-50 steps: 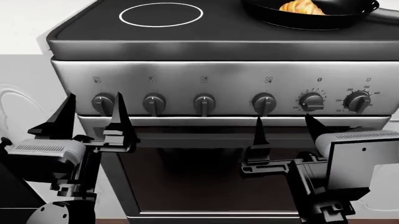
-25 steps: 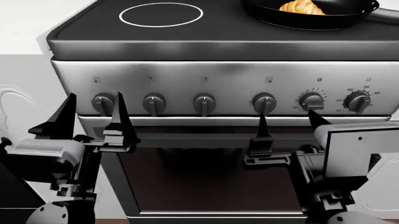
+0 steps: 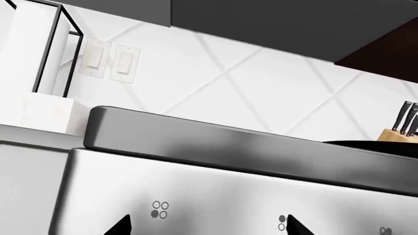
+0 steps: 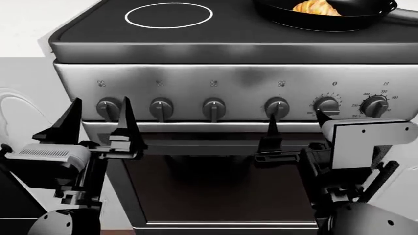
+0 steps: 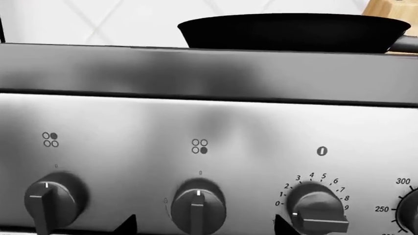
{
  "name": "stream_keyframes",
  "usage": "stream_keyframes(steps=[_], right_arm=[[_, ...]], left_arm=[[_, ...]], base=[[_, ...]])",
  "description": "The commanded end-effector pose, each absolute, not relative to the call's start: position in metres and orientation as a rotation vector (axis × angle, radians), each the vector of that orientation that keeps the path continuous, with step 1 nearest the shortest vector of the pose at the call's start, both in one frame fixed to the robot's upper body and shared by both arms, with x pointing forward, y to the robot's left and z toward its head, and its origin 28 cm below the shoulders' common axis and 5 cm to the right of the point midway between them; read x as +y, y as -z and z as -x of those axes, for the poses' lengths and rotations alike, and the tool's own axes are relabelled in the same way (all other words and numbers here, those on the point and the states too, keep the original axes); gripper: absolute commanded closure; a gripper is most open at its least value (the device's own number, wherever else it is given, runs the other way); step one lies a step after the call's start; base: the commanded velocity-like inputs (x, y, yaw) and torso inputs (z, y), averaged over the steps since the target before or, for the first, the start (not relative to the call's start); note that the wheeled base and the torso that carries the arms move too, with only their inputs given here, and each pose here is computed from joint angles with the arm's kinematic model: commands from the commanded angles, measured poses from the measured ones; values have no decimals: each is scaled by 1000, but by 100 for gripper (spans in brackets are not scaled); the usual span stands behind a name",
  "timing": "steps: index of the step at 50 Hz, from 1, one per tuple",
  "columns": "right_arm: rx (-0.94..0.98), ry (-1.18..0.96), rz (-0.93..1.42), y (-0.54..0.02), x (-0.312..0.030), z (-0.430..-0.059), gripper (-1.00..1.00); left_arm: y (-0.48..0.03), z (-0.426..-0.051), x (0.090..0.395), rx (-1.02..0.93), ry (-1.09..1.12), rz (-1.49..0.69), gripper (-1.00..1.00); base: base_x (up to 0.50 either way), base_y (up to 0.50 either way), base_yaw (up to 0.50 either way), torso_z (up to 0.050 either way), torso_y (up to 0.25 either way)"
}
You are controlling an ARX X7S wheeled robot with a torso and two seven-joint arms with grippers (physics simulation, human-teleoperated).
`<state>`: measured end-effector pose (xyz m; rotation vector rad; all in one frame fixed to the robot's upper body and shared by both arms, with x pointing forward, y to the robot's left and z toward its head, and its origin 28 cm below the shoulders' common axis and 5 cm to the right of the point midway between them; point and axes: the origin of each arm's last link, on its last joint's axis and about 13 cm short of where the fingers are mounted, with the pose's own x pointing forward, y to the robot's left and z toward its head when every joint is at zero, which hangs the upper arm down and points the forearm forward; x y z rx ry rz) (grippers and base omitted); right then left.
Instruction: Pick the croissant and place it on the pan. Then turn on the stove to warm the croissant.
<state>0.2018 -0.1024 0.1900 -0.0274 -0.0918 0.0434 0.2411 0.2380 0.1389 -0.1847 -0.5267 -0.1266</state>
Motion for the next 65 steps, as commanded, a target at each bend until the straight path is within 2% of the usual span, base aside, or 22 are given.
stream_keyframes(steps=[1, 65], right_arm=[[-78, -59, 31, -186, -104, -212, -100], [2, -91, 48, -169, -102, -244, -100]], left_arm=[[-138, -241, 238, -516, 132, 191, -100], [-140, -245, 240, -514, 133, 233, -100]], base=[[0, 0, 0, 0, 0], [0, 0, 0, 0, 0]])
